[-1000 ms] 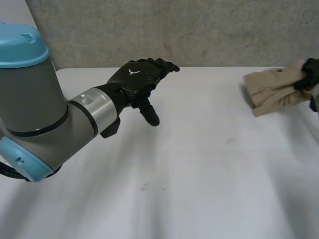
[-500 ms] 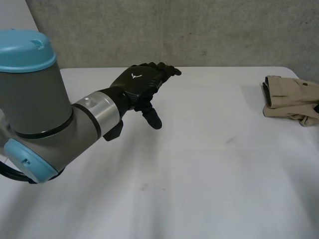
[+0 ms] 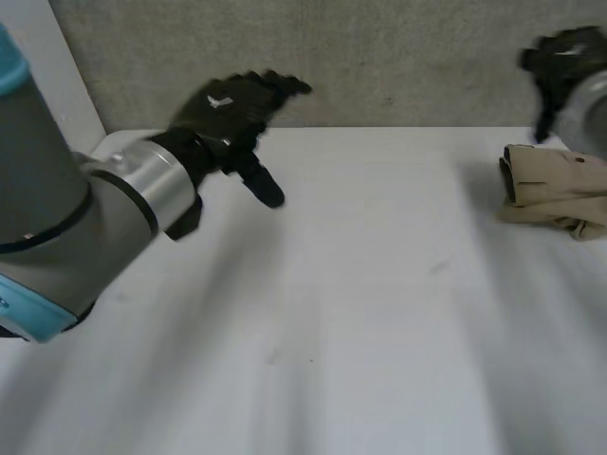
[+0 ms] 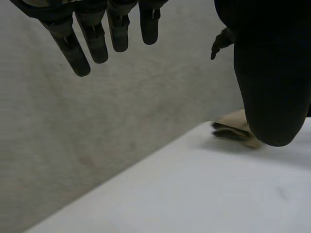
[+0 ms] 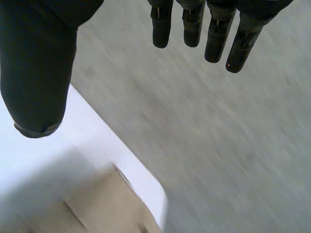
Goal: Fold the laundry.
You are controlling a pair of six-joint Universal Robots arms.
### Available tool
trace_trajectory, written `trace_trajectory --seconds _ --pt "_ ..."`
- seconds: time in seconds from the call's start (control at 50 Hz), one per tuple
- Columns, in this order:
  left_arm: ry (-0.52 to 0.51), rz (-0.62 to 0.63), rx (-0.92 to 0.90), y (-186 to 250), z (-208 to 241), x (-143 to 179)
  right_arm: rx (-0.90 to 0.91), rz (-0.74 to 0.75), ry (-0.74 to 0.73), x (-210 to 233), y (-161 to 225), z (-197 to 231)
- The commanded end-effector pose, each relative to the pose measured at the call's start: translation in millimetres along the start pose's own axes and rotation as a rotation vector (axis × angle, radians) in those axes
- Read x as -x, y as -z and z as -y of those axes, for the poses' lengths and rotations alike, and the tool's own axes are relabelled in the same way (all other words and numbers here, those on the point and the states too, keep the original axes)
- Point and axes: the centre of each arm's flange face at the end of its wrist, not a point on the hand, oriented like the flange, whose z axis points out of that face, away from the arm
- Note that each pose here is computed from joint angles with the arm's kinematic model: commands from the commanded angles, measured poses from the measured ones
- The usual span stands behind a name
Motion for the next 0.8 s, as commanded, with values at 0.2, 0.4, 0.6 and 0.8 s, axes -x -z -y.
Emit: trace_trajectory --seconds 0.2,0.4,0.6,0.8 --pt "-0.369 0.461 0.209 -24.7 -76.6 208.3 -0.101 0.480 -0.180 178.3 135.7 27.1" --pt "-0.673 0.588 0.548 -18.9 -178.6 312.9 -0.001 0.579 -0.144 192.0 173.6 -7.9" --pt "-0.635 0.607 0.471 -45.6 -188.3 301.9 -0.022 0.528 -0.161 167.8 177.5 -12.7" --pt "-0.180 0.347 0.144 -53.5 -93.1 145.9 -0.043 0.398 -0.181 127.2 161.8 -6.6"
